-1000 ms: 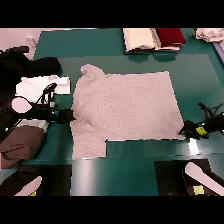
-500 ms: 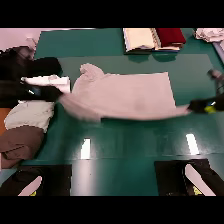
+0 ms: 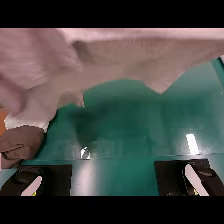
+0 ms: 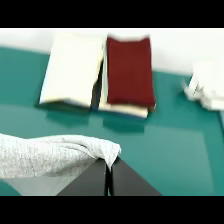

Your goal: Fold the shirts.

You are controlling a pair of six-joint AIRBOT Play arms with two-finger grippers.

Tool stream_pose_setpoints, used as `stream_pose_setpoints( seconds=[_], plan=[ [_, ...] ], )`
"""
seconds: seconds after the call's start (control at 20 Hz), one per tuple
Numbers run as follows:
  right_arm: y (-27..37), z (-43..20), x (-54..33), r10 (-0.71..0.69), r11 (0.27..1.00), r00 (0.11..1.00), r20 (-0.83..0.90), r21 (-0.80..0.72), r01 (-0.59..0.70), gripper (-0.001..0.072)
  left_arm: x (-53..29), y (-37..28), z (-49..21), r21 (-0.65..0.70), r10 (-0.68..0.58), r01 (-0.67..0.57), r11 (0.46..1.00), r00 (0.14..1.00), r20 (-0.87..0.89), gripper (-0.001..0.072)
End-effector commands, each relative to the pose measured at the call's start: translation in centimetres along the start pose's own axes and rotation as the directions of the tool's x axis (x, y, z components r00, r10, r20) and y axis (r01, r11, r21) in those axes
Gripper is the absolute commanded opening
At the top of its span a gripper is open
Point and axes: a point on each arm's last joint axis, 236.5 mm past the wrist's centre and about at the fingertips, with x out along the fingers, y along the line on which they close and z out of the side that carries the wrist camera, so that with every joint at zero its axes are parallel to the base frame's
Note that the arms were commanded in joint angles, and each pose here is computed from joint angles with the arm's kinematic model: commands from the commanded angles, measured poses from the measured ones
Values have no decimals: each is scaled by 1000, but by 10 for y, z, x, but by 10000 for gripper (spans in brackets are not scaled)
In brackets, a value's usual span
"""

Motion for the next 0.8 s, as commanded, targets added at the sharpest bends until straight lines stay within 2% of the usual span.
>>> stream_pose_setpoints(
  seconds=[0.0,0.1,0.2,0.3,0.4,0.5,0.6,0.7,0.75],
  plan=[
    [5,38,-37,-10,999,997,83,-39,14,10,-29,-2,43,34,37,-41,999,991,125,19],
    [3,38,-28,-1,1000,999,44,-17,1,10,-9,21,12,20,108,-108,994,994,-2,19],
    [-1,27,-3,15,1000,1000,-25,20,-15,10,26,42,-44,11,137,-138,990,969,-207,19],
    [-2,-3,37,58,997,986,-154,53,-50,9,65,64,-122,-8,140,-161,987,882,-449,21],
    [2,-53,87,115,992,941,-317,92,-90,9,99,87,-210,-34,124,-193,981,745,-655,21],
    [9,-119,136,176,982,854,-489,150,-117,9,126,104,-295,-59,86,-211,976,614,-785,21],
    [15,-196,174,229,970,727,-647,215,-114,9,145,122,-380,-78,55,-247,966,491,-869,21],
    [18,-265,205,262,960,615,-744,268,-86,9,159,141,-454,-75,48,-286,955,403,-914,21],
    [18,-290,221,269,957,582,-767,281,-71,9,169,150,-482,-66,51,-282,957,388,-920,21]
  ],
)
